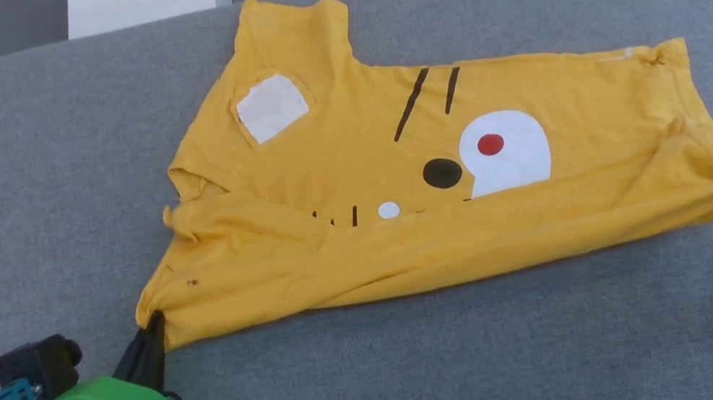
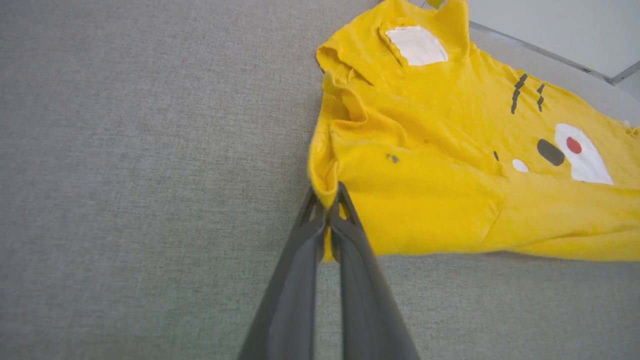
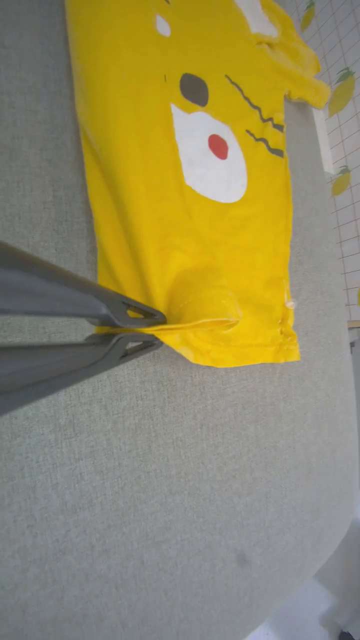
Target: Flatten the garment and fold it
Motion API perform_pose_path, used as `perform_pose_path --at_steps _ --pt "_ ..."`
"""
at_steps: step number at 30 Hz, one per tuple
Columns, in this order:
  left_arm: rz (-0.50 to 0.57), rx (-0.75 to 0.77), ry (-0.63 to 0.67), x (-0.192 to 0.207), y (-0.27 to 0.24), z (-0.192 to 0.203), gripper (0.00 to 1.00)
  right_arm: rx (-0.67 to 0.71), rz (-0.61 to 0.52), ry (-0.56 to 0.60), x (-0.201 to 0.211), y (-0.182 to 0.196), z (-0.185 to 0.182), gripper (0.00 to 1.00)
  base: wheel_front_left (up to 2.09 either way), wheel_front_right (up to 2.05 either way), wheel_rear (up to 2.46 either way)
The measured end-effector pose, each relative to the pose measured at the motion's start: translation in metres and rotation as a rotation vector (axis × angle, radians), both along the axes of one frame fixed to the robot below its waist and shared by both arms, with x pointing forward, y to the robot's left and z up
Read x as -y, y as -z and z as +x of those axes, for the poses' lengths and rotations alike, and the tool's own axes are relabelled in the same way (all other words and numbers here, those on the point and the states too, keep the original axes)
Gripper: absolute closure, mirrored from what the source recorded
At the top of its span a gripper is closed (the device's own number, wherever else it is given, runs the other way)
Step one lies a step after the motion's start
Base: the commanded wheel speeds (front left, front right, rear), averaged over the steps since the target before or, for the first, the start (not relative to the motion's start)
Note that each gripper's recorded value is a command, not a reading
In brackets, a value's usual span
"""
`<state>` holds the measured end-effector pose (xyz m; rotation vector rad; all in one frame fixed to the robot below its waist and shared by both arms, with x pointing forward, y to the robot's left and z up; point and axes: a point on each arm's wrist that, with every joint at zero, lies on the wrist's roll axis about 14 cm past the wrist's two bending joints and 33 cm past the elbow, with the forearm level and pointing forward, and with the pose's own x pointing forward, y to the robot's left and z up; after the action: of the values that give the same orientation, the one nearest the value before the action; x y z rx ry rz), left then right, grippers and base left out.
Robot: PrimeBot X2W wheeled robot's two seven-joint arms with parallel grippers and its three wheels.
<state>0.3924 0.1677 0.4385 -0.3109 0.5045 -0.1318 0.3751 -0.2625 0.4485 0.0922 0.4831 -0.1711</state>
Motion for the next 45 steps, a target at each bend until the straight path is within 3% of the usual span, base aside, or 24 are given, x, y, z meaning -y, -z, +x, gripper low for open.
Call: perform_pose_path --at_steps 7,18,23,24,25,26,27,33,37,41,45 --pt "-0.029 -0.017 -0.042 -0.011 -0.015 -0.03 1.0 0.051 0.002 -0.014 -0.003 -0.031 -0.01 1.0 0.0 0.0 0.0" --pt "-0.146 -0.321 -0.143 -0.012 0.035 -0.116 1.0 -0.234 0.085 0.033 0.006 0.034 -0.075 1.0 0.0 0.0 0.0" --pt "-0.182 -0.349 -0.175 -0.011 0.046 -0.124 1.0 -0.279 0.115 0.04 0.003 0.052 -0.083 1.0 0.0 0.0 0.0" --pt "-0.185 -0.343 -0.179 -0.01 0.047 -0.123 0.91 -0.276 0.121 0.043 0.003 0.054 -0.083 1.0 0.0 0.0 0.0" --pt "-0.183 -0.332 -0.182 -0.011 0.048 -0.121 0.18 -0.269 0.122 0.044 0.003 0.055 -0.082 1.0 0.0 0.0 0.0" --pt "-0.185 -0.319 -0.183 -0.011 0.047 -0.117 0.0 -0.258 0.124 0.046 0.003 0.056 -0.081 0.51 0.0 0.0 0.0" --pt "-0.188 -0.31 -0.185 -0.011 0.047 -0.114 0.0 -0.248 0.126 0.047 0.003 0.056 -0.079 0.0 0.0 0.0 0.0" --pt "-0.194 -0.247 -0.174 -0.012 0.037 -0.098 0.0 -0.162 0.123 0.042 0.001 0.045 -0.065 0.0 0.0 0.0 0.0" --pt "-0.184 -0.103 -0.188 -0.026 0.006 -0.073 0.0 -0.033 0.076 0.051 0.009 0.013 -0.05 0.0 0.0 0.0 0.0" --pt "-0.067 0.137 -0.167 -0.05 -0.047 -0.026 0.0 0.129 -0.006 0.043 0.014 -0.024 -0.025 0.0 0.0 0.0 0.0" --pt "0.059 0.371 -0.073 -0.048 -0.104 0.029 0.0 0.235 -0.044 -0.005 0.0 -0.045 0.0 0.0 0.0 0.0 0.0"
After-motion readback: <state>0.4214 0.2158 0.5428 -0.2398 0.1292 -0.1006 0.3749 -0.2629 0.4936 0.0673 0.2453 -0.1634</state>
